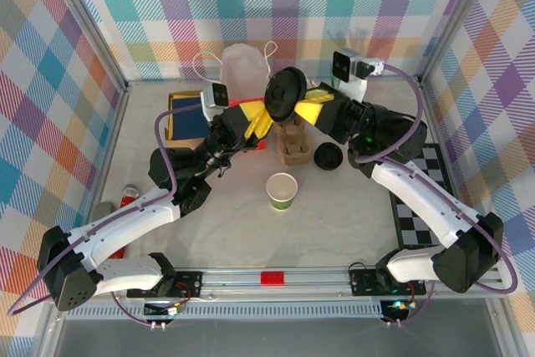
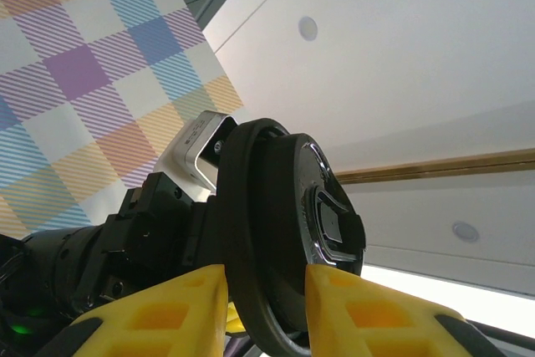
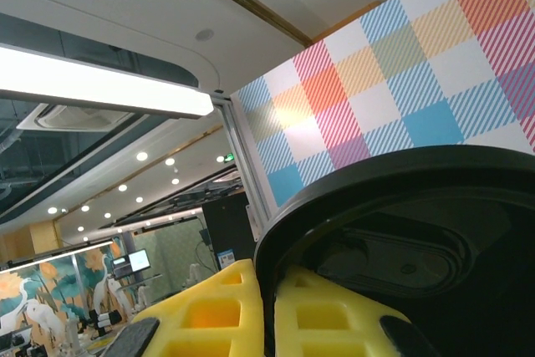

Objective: Pack the takeout coffee

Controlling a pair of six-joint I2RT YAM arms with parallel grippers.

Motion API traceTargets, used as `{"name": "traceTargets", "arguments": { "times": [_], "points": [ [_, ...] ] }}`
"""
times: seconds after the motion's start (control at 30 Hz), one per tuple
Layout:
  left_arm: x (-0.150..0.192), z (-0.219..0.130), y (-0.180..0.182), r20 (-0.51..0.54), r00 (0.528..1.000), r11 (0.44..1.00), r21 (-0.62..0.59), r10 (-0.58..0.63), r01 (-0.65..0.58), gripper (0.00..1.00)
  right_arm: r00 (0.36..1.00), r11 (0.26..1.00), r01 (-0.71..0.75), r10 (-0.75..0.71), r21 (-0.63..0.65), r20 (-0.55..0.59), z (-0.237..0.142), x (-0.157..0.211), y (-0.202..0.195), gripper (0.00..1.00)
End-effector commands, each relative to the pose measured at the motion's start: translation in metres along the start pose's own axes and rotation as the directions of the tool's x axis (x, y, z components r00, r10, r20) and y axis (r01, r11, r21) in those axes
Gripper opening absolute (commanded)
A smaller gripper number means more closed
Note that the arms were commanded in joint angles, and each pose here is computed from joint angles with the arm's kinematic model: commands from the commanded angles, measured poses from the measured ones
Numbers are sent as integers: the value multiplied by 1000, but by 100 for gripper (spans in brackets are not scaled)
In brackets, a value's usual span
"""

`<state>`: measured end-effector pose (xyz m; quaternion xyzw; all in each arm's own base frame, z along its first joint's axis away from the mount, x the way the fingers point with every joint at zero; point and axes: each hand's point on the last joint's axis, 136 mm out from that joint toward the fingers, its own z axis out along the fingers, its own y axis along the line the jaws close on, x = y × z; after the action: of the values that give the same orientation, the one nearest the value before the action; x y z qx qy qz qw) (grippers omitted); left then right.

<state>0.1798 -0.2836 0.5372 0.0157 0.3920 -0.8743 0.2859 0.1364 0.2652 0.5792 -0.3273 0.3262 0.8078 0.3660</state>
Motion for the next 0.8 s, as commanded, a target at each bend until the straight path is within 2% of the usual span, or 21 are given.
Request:
{"name": "traceTargets", "arguments": {
  "times": [0.0, 0.77],
  "points": [
    [4, 3, -36, -11, 1000, 993, 121, 13, -12, 30, 1000, 1000, 16, -16, -8, 7, -3, 3, 1, 8],
    [3, 0, -41, 0, 1000, 990, 141, 11, -11, 23, 1000, 997, -15, 13, 75, 15, -13, 16, -22, 7]
  ]
}}
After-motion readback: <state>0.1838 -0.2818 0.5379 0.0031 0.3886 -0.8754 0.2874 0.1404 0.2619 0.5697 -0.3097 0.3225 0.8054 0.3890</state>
